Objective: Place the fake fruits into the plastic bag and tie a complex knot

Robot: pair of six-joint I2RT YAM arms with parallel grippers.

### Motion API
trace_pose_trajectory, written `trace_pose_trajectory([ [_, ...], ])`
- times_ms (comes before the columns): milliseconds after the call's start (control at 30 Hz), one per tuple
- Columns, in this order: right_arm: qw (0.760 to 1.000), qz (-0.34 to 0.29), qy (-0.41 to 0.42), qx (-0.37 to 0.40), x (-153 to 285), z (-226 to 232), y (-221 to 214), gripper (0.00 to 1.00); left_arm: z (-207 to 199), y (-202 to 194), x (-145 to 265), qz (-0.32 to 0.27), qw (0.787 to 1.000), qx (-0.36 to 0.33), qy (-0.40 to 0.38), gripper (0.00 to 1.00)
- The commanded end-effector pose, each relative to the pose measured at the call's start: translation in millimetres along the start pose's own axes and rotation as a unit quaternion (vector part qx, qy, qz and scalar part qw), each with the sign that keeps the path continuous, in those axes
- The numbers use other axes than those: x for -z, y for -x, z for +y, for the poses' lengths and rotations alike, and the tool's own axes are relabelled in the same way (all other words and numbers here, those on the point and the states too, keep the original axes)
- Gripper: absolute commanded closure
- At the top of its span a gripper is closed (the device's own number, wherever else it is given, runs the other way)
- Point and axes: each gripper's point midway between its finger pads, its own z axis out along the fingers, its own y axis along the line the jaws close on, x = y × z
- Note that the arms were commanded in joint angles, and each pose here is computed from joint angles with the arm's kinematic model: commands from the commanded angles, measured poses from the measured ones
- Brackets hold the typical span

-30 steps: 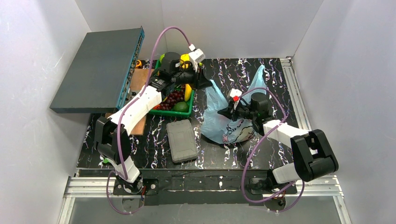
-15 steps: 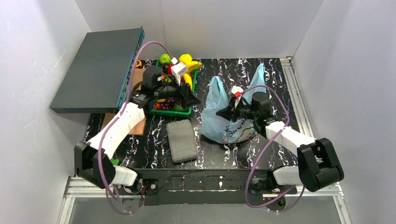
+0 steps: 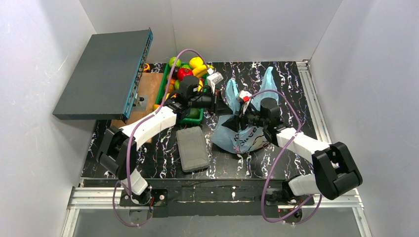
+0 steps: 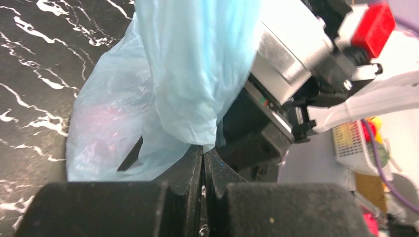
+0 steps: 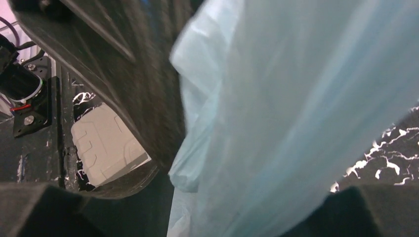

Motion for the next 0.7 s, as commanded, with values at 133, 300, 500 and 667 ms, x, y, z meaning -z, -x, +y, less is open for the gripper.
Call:
trace_pose_trajectory([
  [133, 0.998, -0.062, -0.001, -0.004, -21.0, 0.7, 40.2, 0.45, -17.0, 20.0, -9.0, -0.053, 0.995, 0.075, -0.049, 1.0],
  [300, 0.999, -0.045, -0.02, -0.017, -24.9, -7.8, 17.9, 0.47, -24.2, 27.9, 1.4, -0.07, 0.994, 0.076, -0.035, 1.0],
  [500, 0.997, -0.054, 0.024, -0.04, -21.1, 12.5, 29.2, 0.16, -11.4, 9.4, 3.1, -0.059, 0.995, 0.08, -0.003, 1.0],
  [667, 0.996, -0.052, 0.045, -0.052, -19.0, 22.0, 35.7, 0.14, -12.2, 12.2, 3.6, -0.057, 0.997, 0.045, -0.005, 1.0],
])
